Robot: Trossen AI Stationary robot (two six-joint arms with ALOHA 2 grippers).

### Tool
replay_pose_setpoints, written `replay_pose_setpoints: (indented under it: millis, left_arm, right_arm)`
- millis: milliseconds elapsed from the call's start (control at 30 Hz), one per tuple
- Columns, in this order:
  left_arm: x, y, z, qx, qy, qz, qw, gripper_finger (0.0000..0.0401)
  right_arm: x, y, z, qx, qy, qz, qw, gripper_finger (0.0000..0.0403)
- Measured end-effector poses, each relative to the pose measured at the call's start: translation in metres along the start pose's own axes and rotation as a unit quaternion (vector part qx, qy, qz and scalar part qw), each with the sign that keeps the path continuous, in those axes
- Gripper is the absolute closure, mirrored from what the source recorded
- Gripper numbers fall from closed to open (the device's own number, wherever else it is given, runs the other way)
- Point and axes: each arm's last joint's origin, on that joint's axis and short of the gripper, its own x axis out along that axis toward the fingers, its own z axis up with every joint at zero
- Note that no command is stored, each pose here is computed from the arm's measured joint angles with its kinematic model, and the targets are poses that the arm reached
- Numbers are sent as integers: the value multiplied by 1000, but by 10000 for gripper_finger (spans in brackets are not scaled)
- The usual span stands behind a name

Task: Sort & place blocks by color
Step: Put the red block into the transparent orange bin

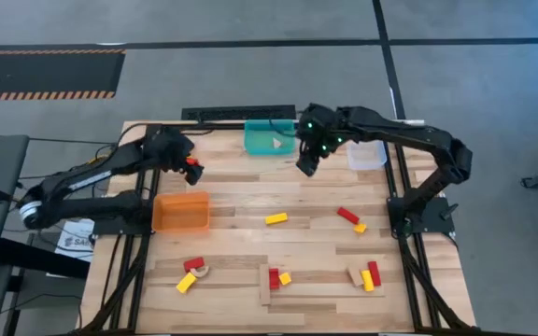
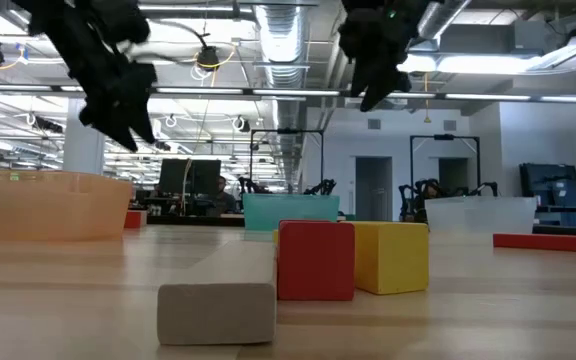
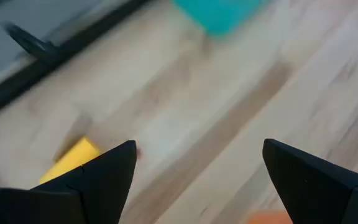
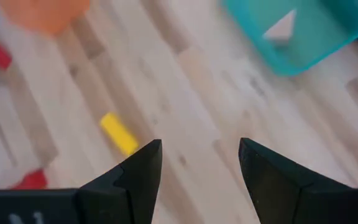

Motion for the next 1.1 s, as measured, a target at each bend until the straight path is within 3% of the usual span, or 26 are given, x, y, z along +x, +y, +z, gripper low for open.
replay_pose_setpoints:
  millis: [167,300,400,567,833,967,1100]
  left_arm:
    - [25,13,25,99,137,58,984,63]
    - [54,21,40,200,246,86,944,63]
    - [74,22,41,271,309,71,909,63]
    - [103,22,38,328,348,35,877,63]
    - [123,22,39,360,336,32,870,75]
    - [124,22,39,381,335,24,861,113]
    - [127,27,41,373,322,20,870,164]
  right_arm:
    - [0,20,-11,-24,29,8,999,170]
    - [3,31,-18,-31,48,9,998,170]
    - [5,37,-21,-26,52,-9,998,170]
    - [5,46,-26,-28,47,-43,998,170]
    - [5,63,-34,-55,35,-67,996,170]
    - [5,67,-36,-64,31,-74,995,170]
    - [5,69,-37,-66,31,-74,995,170]
